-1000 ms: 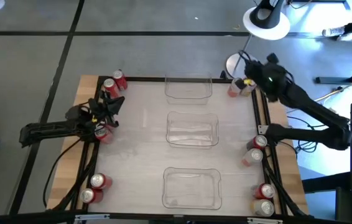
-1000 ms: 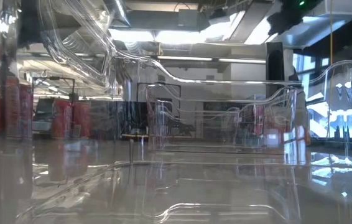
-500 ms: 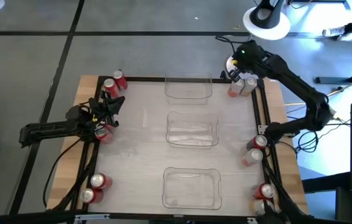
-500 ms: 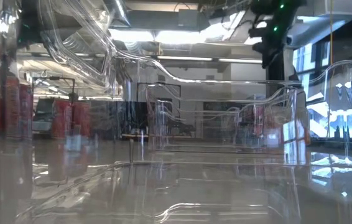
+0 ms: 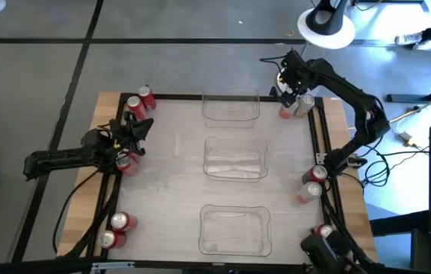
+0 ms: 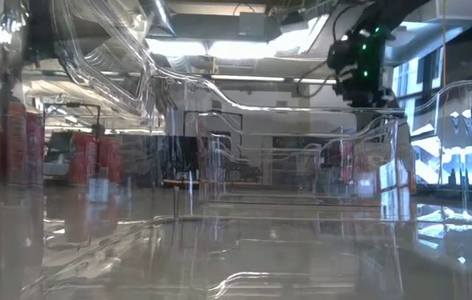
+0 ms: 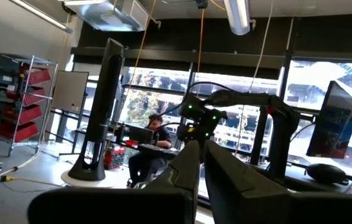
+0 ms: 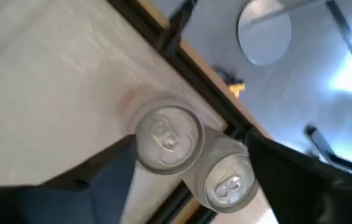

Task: Sort soda cans
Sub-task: Put the top orange white soda can into the top transparent bin

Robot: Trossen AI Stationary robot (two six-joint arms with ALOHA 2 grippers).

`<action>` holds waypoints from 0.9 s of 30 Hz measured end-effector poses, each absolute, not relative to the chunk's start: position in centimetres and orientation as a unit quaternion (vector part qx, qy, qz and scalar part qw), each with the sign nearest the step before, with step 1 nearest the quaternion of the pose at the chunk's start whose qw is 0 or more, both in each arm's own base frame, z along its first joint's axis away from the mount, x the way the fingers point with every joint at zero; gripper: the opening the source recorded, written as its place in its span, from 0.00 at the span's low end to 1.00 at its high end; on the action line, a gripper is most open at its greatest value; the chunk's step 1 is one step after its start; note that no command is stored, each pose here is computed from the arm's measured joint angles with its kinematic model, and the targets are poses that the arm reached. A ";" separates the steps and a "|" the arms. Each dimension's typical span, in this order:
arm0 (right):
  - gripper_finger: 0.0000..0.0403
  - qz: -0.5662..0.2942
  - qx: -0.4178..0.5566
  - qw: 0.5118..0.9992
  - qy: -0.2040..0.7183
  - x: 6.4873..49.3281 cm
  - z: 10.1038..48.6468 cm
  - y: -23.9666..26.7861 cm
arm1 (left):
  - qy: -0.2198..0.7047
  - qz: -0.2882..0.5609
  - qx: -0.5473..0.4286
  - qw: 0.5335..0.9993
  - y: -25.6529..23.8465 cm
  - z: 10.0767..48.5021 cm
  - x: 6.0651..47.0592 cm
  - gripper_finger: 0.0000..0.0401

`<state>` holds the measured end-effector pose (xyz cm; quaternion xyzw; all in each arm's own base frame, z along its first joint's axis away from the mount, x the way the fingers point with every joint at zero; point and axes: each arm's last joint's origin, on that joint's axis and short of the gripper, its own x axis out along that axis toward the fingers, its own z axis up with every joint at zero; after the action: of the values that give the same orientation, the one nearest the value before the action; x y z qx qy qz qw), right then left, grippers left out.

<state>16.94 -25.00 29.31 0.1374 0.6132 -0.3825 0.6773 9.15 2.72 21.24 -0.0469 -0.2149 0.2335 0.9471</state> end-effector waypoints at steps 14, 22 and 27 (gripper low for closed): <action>0.94 -0.386 0.116 0.655 0.639 17.3 28.2 -25.6 | -0.190 0.233 -0.059 0.952 2.8 20.7 9.4 0.04; 0.94 -0.353 0.132 0.676 0.633 17.4 26.2 -25.5 | -0.189 0.233 -0.060 0.952 2.8 20.7 9.4 0.04; 0.94 -0.345 0.133 0.680 0.633 17.4 25.1 -25.4 | -0.188 0.233 -0.061 0.952 2.8 20.7 9.4 0.04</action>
<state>17.39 -25.36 25.15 0.1334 0.6334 -0.3450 0.6797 9.36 2.76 20.69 -0.0605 -0.1885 0.2330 0.9521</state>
